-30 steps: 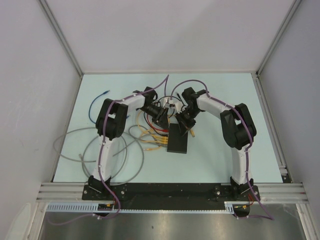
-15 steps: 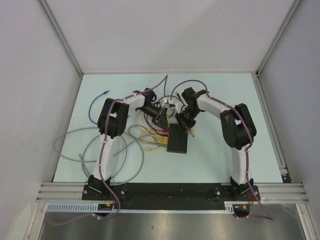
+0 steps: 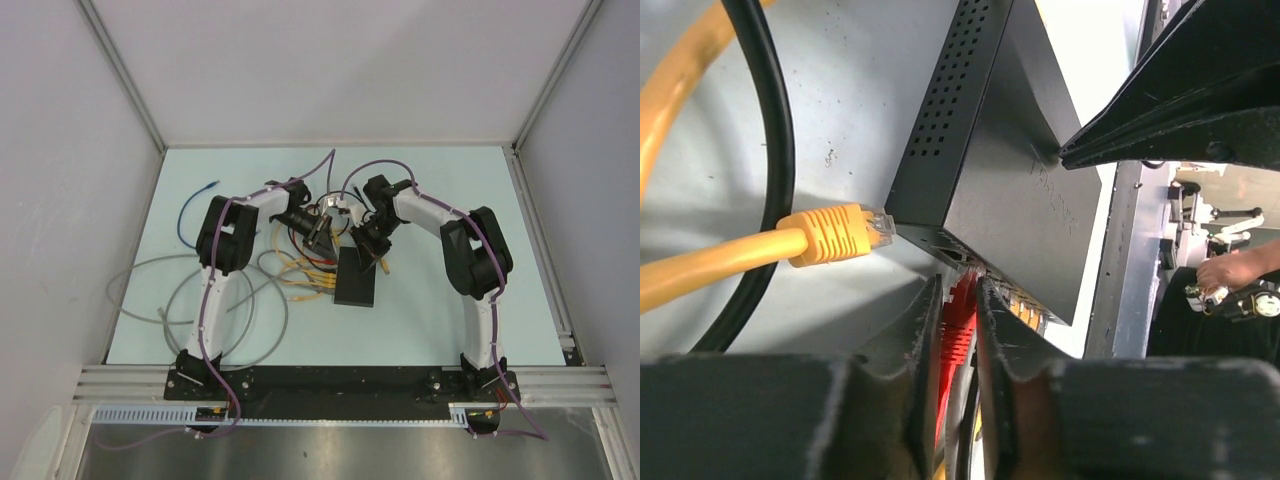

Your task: Pull the plug from the switch port

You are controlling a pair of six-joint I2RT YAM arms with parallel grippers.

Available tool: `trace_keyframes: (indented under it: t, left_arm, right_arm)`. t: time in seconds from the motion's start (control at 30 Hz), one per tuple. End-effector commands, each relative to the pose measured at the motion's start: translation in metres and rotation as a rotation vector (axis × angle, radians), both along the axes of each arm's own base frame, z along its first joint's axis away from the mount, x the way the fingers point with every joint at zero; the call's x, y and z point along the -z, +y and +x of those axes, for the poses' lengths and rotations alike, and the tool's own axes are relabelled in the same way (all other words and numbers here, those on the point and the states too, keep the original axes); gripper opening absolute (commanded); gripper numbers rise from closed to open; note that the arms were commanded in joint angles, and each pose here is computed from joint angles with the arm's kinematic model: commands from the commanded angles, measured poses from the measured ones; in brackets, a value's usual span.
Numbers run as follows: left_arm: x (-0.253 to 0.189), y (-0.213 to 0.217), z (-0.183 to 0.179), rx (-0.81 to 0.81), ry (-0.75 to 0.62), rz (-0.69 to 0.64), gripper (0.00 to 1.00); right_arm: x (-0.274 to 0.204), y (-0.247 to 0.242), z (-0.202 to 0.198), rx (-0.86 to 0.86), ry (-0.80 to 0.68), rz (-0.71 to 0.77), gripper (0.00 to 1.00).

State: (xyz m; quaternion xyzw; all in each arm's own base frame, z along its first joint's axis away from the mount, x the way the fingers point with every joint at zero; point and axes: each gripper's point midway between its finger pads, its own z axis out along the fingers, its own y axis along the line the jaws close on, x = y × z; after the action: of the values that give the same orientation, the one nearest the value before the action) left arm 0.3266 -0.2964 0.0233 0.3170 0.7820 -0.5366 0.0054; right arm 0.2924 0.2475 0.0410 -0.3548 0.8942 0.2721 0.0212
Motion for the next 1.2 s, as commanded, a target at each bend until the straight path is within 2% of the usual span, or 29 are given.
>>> trace_keyframes:
  t: [0.0,0.1,0.13,0.23,0.33,0.57,0.67,0.73,0.8,0.9,1.0,1.07,1.17]
  left_arm:
    - [0.018,0.006,0.001,0.017,-0.023,0.064,0.11]
    - [0.019,0.008,0.01,0.019,-0.063,0.104,0.01]
    - [0.02,0.013,0.007,0.027,-0.037,0.147,0.0]
    - [0.012,0.011,0.028,0.051,-0.066,0.165,0.0]
    - [0.021,0.013,0.032,0.067,-0.062,0.183,0.0]
    - [0.023,0.017,0.005,0.079,-0.002,0.153,0.0]
    - [0.021,0.015,0.006,0.068,-0.016,0.132,0.0]
    - [0.027,0.018,0.01,0.079,-0.023,0.158,0.0]
    - [0.021,0.018,0.029,0.077,-0.079,0.159,0.0]
    - [0.017,0.019,0.047,0.048,-0.091,0.155,0.0]
    - [0.018,0.021,0.036,0.055,-0.059,0.146,0.0]
    - [0.019,0.023,0.015,0.064,0.008,0.112,0.0]
    - [0.014,0.027,0.0,0.095,0.013,0.087,0.0]
  right_arm:
    - [0.022,-0.01,-0.001,-0.02,-0.02,-0.083,0.07]
    - [0.024,-0.01,0.0,-0.027,-0.027,-0.092,0.07]
    - [0.025,-0.01,-0.001,-0.028,-0.026,-0.093,0.07]
    - [0.025,-0.009,-0.001,-0.031,-0.029,-0.096,0.07]
    - [0.026,-0.009,-0.001,-0.034,-0.028,-0.097,0.07]
    - [0.026,-0.01,-0.001,-0.036,-0.035,-0.102,0.07]
    - [0.026,-0.01,0.0,-0.033,-0.036,-0.103,0.07]
    - [0.027,-0.009,0.001,-0.033,-0.037,-0.103,0.07]
    - [0.027,-0.009,0.001,-0.031,-0.035,-0.104,0.07]
    - [0.029,-0.009,0.0,-0.033,-0.031,-0.108,0.07]
    - [0.028,-0.009,0.0,-0.037,-0.035,-0.109,0.07]
    - [0.028,-0.01,0.0,-0.038,-0.035,-0.111,0.08]
    - [0.029,-0.01,0.0,-0.034,-0.034,-0.112,0.08]
